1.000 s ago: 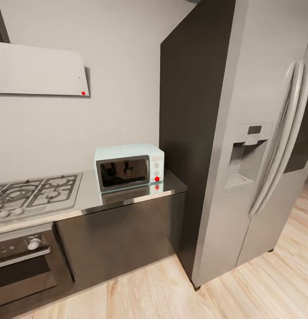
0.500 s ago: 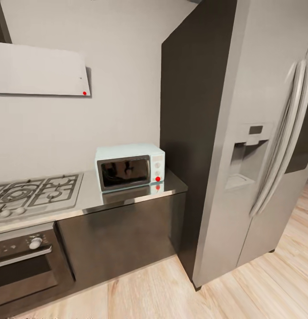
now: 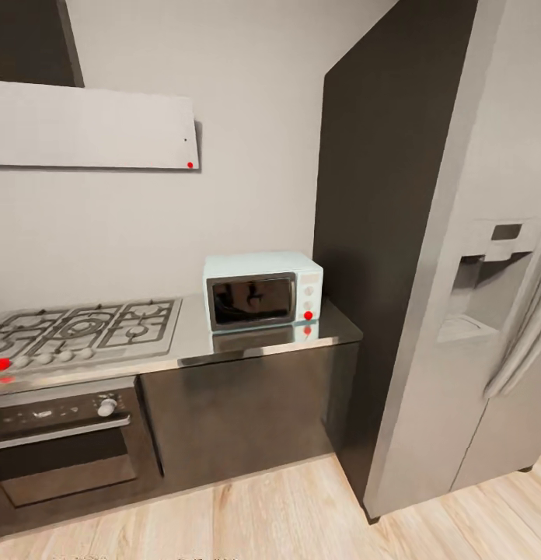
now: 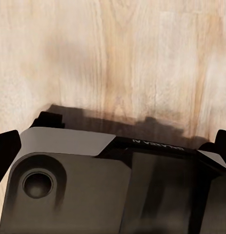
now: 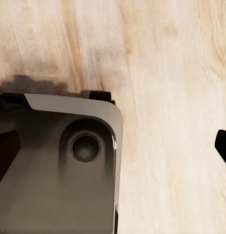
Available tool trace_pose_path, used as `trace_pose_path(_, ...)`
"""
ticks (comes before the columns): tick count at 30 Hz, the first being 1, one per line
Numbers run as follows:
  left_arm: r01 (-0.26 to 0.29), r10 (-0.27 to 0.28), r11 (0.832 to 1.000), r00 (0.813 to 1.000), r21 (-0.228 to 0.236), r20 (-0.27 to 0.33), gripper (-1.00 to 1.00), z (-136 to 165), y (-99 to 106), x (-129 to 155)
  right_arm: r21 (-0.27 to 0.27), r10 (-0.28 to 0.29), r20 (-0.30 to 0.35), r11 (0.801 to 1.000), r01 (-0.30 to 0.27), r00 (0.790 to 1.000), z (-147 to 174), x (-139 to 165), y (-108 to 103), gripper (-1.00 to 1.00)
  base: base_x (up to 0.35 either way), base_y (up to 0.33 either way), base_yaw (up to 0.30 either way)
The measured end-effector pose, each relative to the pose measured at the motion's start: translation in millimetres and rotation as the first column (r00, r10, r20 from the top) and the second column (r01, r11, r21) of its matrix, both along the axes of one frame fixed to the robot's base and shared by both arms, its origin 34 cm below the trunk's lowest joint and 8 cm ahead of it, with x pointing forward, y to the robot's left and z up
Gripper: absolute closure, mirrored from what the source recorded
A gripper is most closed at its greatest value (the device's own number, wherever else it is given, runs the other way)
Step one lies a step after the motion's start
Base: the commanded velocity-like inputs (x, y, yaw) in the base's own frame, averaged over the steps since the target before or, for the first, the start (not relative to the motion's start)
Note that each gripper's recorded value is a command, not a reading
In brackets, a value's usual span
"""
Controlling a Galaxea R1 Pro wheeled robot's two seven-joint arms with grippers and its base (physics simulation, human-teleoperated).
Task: In the kitchen, take the popcorn bag from the countertop, put it into the microwave, and heat it until the popcorn is cooked so the cooked popcorn ends up inside the bag.
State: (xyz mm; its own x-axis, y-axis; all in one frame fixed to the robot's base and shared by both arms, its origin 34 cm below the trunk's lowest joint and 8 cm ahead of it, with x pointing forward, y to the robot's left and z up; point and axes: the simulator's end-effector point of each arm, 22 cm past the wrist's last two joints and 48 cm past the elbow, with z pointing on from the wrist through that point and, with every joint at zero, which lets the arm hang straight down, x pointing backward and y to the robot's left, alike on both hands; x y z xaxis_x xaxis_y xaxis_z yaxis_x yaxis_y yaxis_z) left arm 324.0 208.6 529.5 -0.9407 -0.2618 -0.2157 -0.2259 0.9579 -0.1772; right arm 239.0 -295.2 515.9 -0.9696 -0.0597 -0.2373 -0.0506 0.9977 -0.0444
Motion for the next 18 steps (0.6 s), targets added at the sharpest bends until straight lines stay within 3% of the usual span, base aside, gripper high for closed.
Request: trace_pose_path(18, 0.006, -0.006, 1.000, 1.000, 0.004, -0.017, -1.00, -3.1, 1.9, -13.3, 0.001, 0.000, 0.002, 1.000, 0.000, 1.000, 0.1, 0.5, 1.2, -1.00, 0.000, 0.000, 0.274)
